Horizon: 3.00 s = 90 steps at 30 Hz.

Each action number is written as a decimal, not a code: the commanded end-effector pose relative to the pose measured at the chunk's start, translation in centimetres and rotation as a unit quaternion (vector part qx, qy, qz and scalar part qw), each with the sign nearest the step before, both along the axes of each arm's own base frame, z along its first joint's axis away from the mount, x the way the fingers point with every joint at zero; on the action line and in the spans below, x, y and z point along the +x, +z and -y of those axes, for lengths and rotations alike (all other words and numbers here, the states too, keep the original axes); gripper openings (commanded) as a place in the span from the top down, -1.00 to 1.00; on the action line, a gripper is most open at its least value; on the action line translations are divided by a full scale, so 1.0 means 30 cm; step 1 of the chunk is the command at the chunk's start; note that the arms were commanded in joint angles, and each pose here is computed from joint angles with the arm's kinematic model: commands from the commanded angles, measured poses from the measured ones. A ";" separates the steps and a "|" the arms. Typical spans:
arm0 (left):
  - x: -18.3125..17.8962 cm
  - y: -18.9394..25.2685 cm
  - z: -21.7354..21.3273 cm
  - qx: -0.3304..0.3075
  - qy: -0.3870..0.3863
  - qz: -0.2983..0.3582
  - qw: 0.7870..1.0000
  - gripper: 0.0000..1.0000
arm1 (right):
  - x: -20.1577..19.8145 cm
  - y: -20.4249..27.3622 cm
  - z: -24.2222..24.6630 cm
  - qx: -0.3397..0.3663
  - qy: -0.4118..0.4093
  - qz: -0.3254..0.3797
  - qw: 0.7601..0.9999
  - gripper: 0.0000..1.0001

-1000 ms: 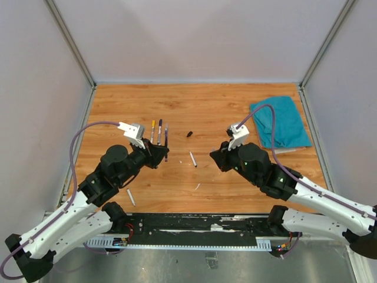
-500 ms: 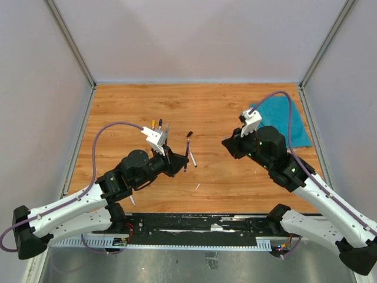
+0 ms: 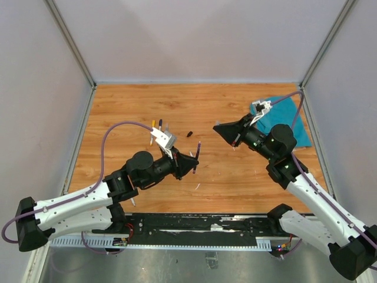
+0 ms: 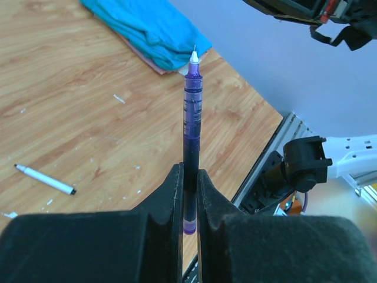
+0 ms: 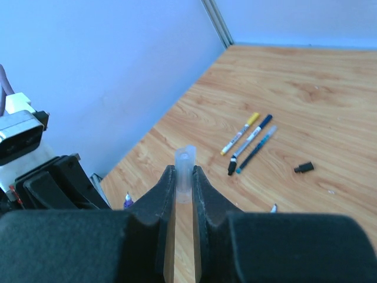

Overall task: Insert the pens into the pen caps
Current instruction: Pick up the pen cap from the center of the board, then insert the pen cap onto the pen.

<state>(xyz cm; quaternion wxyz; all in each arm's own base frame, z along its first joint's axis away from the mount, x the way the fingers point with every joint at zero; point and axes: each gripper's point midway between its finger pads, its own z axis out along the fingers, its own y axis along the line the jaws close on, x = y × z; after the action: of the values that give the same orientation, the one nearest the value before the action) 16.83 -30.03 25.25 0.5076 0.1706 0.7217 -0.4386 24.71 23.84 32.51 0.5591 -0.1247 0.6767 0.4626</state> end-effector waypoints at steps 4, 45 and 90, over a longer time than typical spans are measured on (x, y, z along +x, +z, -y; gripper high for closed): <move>-0.013 0.142 -0.011 -0.052 -0.010 0.067 0.996 0.99 | -0.041 0.161 -0.063 0.055 0.030 0.076 0.995 0.99; -0.034 0.152 0.026 -0.052 -0.044 0.082 0.994 0.99 | -0.181 0.195 -0.159 0.091 0.174 0.058 0.979 0.99; -0.032 0.166 0.015 -0.065 -0.034 0.081 0.994 0.99 | -0.205 0.058 -0.188 0.050 0.203 0.046 0.977 0.99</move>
<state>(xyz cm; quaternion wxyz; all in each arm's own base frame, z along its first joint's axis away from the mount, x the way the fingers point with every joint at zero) 15.95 -30.59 28.45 0.5409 0.2071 0.6644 -0.4724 19.31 28.91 35.01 0.4929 -0.2266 0.5937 0.5943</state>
